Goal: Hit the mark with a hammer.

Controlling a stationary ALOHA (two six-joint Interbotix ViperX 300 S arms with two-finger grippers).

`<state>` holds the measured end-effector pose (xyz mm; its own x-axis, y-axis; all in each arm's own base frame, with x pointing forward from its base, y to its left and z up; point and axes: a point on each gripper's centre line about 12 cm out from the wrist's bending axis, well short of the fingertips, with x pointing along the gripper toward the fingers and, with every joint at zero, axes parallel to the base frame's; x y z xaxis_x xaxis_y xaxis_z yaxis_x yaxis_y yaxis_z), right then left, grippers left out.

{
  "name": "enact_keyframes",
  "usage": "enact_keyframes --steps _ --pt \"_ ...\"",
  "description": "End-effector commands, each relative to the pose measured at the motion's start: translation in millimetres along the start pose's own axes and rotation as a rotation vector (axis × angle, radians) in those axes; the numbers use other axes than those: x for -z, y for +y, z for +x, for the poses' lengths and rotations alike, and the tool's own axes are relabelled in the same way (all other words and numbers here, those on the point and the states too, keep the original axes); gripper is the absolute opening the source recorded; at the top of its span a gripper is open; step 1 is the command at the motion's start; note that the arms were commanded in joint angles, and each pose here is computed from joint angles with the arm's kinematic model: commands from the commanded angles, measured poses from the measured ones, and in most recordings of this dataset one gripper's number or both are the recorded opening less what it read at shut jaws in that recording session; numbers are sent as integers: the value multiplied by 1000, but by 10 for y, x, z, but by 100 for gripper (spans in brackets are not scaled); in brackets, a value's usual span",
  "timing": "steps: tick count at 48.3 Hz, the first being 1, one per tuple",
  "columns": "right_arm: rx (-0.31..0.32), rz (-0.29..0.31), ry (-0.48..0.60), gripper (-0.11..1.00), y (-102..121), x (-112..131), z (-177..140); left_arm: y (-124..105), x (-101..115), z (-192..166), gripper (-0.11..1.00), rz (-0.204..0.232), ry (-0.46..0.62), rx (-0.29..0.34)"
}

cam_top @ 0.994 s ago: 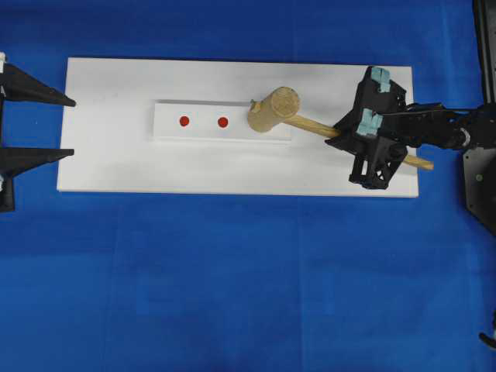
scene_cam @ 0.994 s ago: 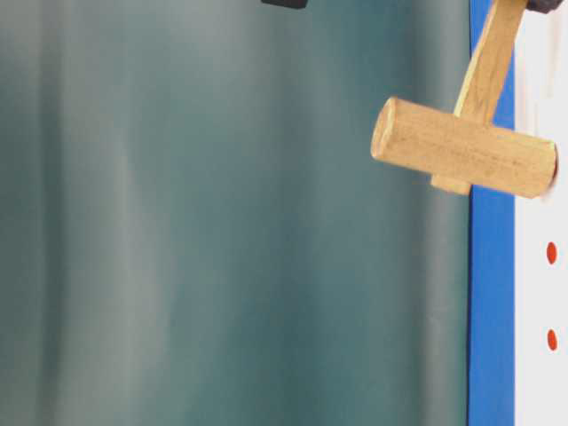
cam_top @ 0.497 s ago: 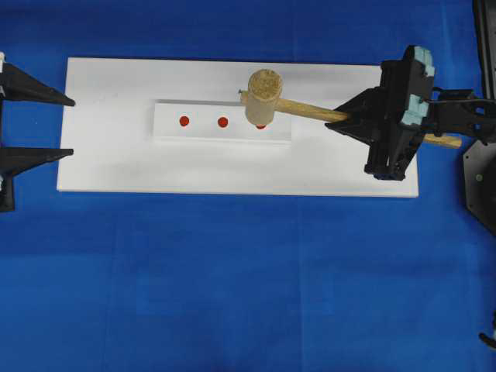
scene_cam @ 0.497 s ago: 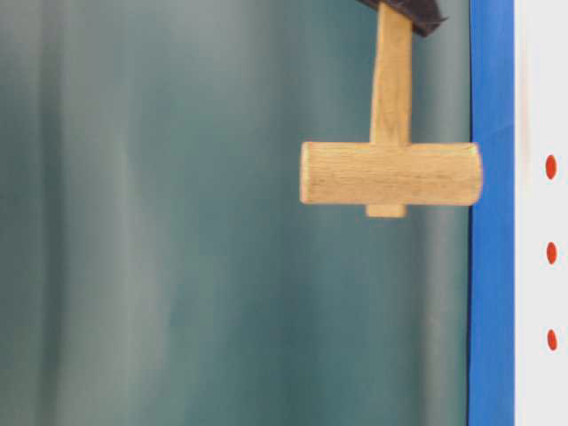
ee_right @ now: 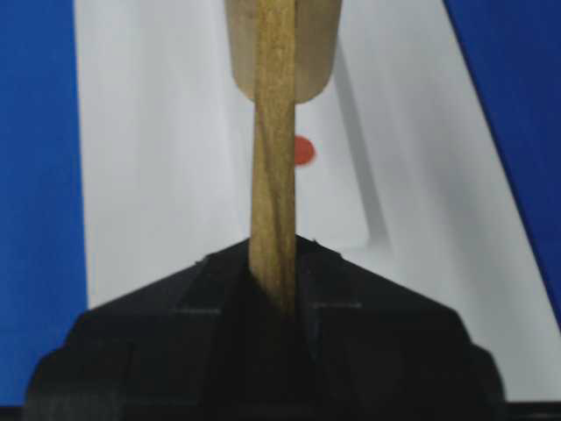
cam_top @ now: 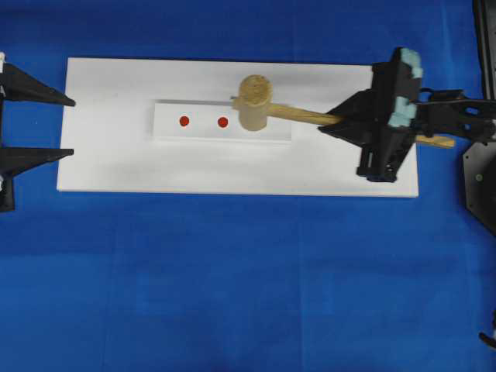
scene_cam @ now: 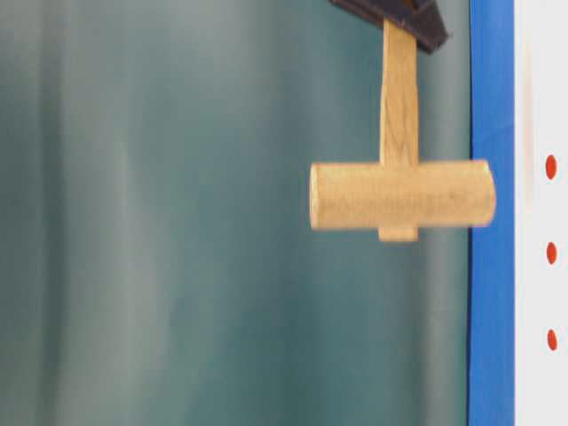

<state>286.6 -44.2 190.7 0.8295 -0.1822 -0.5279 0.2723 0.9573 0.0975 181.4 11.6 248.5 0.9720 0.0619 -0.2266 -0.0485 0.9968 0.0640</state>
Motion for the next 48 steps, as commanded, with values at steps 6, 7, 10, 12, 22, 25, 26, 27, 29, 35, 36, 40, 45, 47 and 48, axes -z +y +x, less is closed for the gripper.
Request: enact_keyframes --steps 6,7,10,12,22,25,26,27,29,35,36,40,45,47,48 --pt "-20 -22 -35 2 126 -299 205 9 -45 16 78 -4 -14 -4" --pt "-23 -25 -35 2 142 -316 231 6 -43 16 78 -3 -12 -2" --pt "-29 -30 -35 2 180 -379 309 6 -43 16 78 -3 -12 -2" --pt "-36 -39 -34 2 215 -423 374 6 -43 16 78 -3 -12 -2" --pt "-64 -63 -31 2 334 -596 615 6 -41 18 78 -3 -11 -2" --pt "-73 -70 -28 2 364 -646 689 6 -41 18 78 -3 -11 -2" --pt "-78 -74 -27 2 379 -661 705 6 -41 18 78 -3 -11 -2" --pt "-81 -80 -29 2 388 -679 722 6 -41 18 78 -3 -11 -2" --pt "-86 -88 -30 2 407 -706 750 5 -33 16 78 -2 -8 -2" --pt "-97 -103 -32 2 453 -769 837 5 -29 19 78 -2 -4 -2" --pt "-98 -103 -32 2 457 -777 845 5 -29 19 78 -3 -4 -2" --pt "-104 -105 -31 2 469 -796 861 5 -29 16 79 -2 -4 -2" --pt "-103 -105 -28 2 467 -785 866 7 -20 19 79 -2 -1 -3" --pt "-103 -105 -28 2 467 -785 866 9 -14 19 79 -3 0 -5" --pt "-106 -106 -26 2 475 -782 865 13 -20 19 79 -3 -1 -6"
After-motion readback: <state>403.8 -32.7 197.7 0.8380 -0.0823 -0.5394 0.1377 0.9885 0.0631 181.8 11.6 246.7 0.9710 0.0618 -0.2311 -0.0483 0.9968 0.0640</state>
